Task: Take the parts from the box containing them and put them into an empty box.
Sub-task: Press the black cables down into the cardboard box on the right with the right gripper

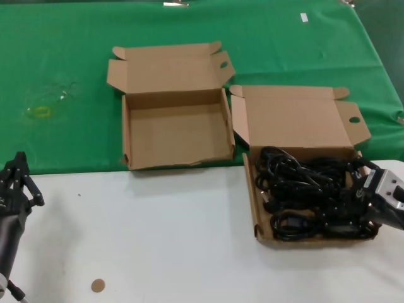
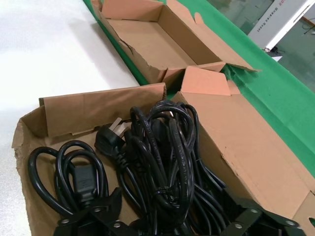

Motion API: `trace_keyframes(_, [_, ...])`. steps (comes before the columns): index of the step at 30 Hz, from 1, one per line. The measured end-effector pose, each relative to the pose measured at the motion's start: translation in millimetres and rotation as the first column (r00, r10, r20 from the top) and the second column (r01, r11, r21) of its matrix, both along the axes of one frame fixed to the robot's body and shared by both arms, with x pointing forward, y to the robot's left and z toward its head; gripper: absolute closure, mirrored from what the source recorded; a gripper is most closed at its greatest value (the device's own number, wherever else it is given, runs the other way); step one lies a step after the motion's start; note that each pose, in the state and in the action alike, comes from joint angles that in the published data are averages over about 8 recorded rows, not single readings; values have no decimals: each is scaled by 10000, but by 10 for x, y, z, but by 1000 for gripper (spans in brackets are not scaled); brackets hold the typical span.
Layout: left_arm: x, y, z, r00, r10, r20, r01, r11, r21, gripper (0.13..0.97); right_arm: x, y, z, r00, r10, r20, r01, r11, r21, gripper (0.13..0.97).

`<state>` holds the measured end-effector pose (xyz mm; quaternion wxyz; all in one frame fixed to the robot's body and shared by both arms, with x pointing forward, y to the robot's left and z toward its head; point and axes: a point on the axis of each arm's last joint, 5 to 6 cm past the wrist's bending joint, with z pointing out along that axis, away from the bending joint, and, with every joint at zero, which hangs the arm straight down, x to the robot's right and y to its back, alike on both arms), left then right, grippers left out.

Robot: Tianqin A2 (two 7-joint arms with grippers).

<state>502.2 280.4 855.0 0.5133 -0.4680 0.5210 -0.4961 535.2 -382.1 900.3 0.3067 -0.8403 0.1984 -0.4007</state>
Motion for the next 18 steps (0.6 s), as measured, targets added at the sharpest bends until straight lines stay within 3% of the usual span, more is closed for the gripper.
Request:
trace_keyframes(11, [0,0,0,10000,0,0,0,10000,1,953,36,21,18,9999,-10,120,11,9999,-114,498])
trace_keyframes(18, [0,0,0,10000,0,0,0,10000,2,953,47,34,26,9999,19,162,-17,9999,-153,684])
